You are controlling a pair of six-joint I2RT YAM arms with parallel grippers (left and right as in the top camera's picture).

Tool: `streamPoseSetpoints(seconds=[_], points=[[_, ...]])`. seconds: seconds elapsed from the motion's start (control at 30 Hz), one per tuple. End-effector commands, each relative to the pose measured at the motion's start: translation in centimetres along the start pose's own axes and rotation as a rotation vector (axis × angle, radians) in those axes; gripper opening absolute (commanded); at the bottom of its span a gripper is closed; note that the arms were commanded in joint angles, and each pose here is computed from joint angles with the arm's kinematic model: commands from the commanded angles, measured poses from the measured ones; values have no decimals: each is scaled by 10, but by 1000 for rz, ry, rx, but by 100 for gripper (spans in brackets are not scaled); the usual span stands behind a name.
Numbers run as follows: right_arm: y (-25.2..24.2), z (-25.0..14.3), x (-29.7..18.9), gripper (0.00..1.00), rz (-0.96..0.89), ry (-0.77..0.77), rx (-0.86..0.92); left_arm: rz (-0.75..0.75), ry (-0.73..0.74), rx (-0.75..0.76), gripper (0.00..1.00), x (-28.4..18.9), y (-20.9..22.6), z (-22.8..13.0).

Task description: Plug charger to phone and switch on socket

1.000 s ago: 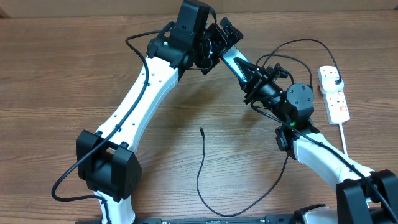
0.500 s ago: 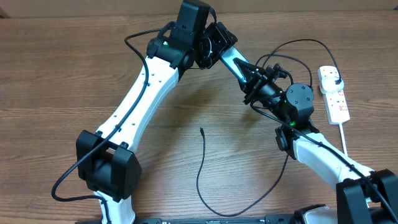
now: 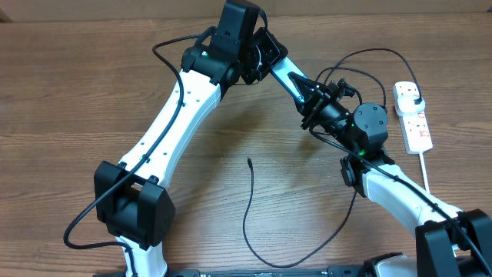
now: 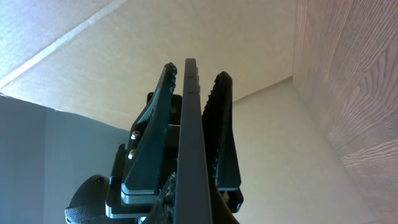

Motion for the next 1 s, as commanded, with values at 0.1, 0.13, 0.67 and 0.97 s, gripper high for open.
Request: streamPoseSetpoints(seconds=[0.1, 0.13, 0.67, 0.97], points=[[2, -17, 1, 4, -23, 84, 116, -3, -8, 10, 25, 1, -3, -1], [2, -18, 1, 4, -26, 86, 116, -3, -8, 10, 21, 1, -3, -1], [0, -18, 1, 4, -35, 91, 99, 1, -10, 11, 5, 1, -2, 0], [-1, -17, 1, 33, -40, 86, 73, 4, -14, 10, 4, 0, 0, 2]])
Point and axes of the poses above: each gripper's point midway between its finger pads, its own x axis out along the fingers, its own y axis along the line the jaws close on, z = x × y, the point moved 5 cm from there along -x, back along the fingers, and after that the axes turned 10 degrees about x, right-handed, at the moved point
